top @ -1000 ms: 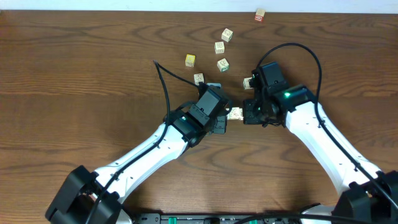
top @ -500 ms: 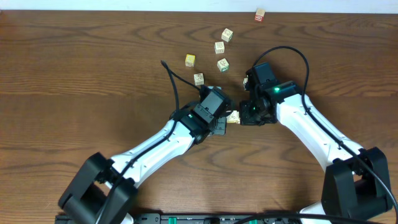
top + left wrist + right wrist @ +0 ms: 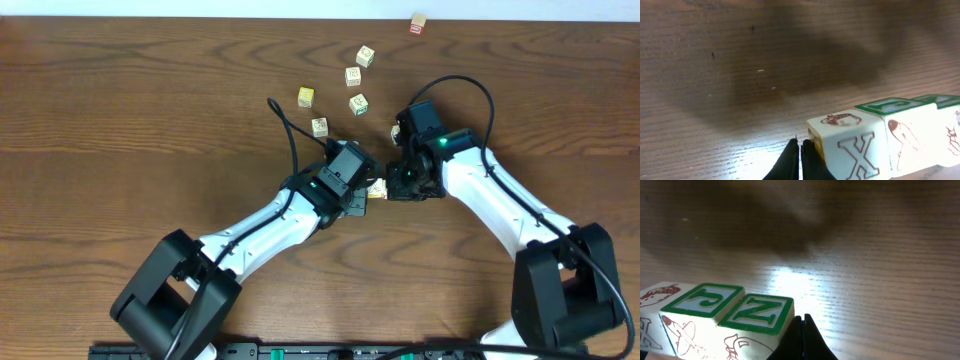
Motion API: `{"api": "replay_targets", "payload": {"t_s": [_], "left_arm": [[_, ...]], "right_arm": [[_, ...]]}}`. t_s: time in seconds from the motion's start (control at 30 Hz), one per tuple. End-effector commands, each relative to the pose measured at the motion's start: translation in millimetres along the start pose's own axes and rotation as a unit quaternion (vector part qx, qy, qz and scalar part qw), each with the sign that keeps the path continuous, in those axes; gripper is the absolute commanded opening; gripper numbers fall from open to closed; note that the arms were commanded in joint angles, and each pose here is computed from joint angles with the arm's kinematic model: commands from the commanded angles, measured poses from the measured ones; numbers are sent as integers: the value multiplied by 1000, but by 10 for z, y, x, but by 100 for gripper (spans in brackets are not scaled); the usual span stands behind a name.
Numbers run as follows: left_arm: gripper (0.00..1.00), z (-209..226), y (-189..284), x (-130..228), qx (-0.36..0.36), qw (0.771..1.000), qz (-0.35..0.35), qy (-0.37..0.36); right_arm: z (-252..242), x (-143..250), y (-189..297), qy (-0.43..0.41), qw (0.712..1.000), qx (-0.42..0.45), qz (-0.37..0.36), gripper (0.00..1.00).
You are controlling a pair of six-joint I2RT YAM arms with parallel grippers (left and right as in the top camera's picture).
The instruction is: Lift 3 blocks
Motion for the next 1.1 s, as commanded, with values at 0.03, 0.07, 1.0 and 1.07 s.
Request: {"api": "replay_targets", "payload": {"t_s": [0.03,0.07,1.0,1.07], "left_arm": [[7,-696,204,43,159,986,33,-37],[7,-688,198,42,159,986,32,-36],[7,-534,-358,243,125,989,79,-20],[7,-482,-368,245,105,991,75,-19]], "right_arm": [[464,34,-112,23,988,-149,40,1],[462,31,-137,22,988,-149,42,1],[283,67,-424,22,995,-89,37,1],[201,81,-446,21,998,-56,35,2]]}}
Point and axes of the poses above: each gripper's point midway between its finger pads, its own y axis back along the fingers, its own z axis along the line the jaws close on, x = y × z, the point moved 6 cm from there along y, back along the fingers, and after that the axes turned 4 degrees about y, right-handed, at the moved point
